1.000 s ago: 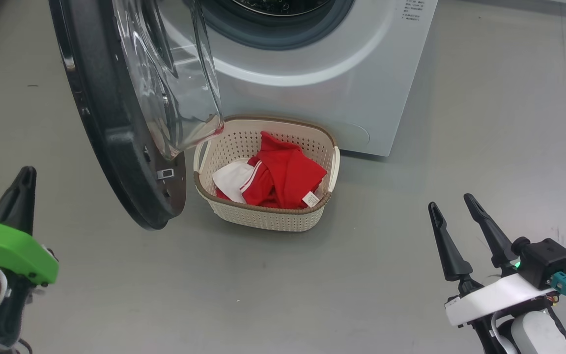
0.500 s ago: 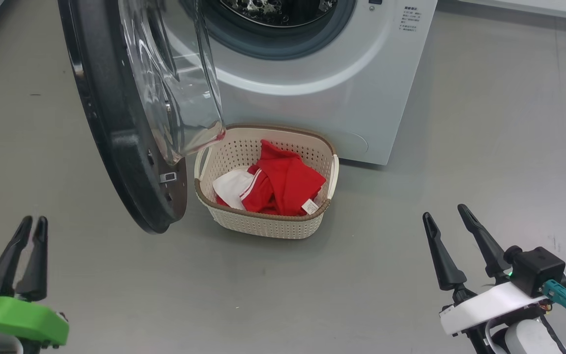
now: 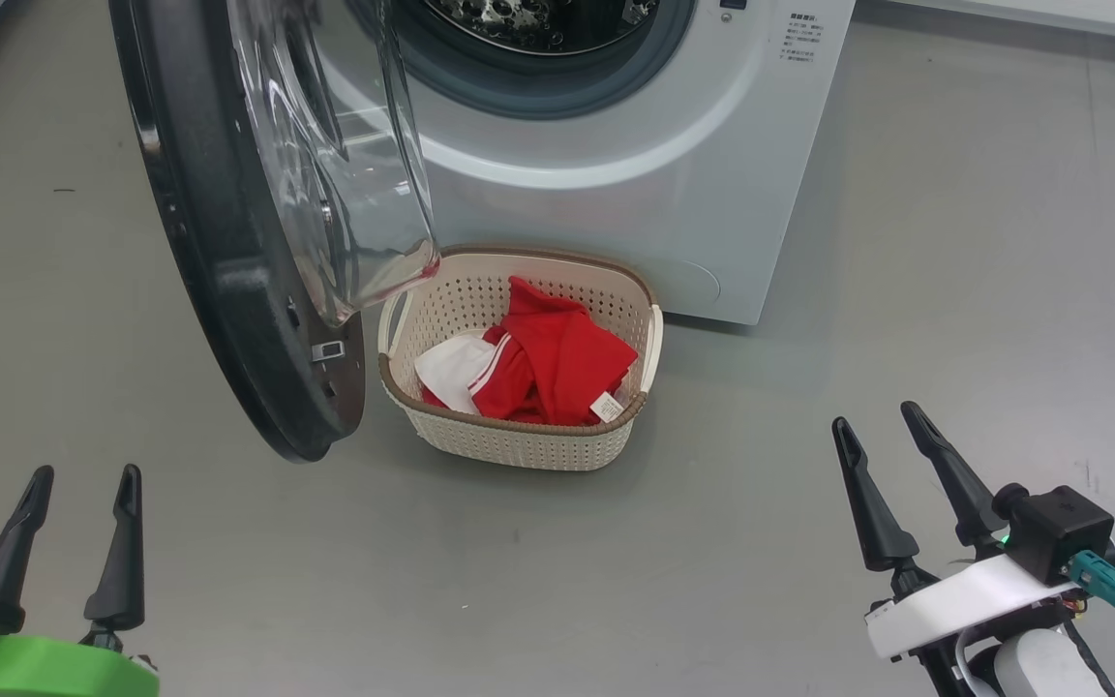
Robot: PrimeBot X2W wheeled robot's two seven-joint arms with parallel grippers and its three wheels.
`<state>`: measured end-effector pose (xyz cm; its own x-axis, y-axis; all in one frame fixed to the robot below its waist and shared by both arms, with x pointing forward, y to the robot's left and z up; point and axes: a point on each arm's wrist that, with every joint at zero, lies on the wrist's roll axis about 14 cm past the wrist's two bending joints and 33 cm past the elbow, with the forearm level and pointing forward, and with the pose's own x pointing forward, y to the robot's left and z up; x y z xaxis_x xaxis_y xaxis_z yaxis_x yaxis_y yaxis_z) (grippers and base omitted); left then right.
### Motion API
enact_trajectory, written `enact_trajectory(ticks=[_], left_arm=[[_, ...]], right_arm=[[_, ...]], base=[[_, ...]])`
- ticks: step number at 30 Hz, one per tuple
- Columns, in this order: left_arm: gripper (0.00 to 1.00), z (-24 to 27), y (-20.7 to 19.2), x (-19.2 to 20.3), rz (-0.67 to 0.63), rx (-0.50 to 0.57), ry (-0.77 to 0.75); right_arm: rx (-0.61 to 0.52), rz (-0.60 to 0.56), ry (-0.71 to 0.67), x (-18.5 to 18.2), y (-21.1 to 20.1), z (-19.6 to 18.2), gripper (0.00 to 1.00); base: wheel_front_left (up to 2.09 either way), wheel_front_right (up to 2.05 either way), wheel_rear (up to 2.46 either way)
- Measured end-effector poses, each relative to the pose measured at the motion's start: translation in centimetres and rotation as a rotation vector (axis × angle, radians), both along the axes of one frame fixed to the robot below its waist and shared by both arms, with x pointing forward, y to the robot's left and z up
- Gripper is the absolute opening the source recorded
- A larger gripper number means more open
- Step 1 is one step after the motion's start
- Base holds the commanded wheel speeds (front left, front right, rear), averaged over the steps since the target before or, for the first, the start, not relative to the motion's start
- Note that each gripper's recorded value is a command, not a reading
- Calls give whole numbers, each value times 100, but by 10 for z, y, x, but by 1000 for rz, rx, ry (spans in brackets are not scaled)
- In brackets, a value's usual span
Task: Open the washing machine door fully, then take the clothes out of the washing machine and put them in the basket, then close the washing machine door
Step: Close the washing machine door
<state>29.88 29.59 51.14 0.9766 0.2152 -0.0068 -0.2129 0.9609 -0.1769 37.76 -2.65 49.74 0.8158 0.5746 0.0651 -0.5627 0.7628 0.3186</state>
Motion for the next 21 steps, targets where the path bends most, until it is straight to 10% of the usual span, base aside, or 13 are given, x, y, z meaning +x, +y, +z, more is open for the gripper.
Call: enact_trajectory(ticks=[21], left_arm=[[100,-2,-9,1,-20,5,-28]], right_arm=[[5,-12,2,2,-2,0,100]], base=[[0,0,0]])
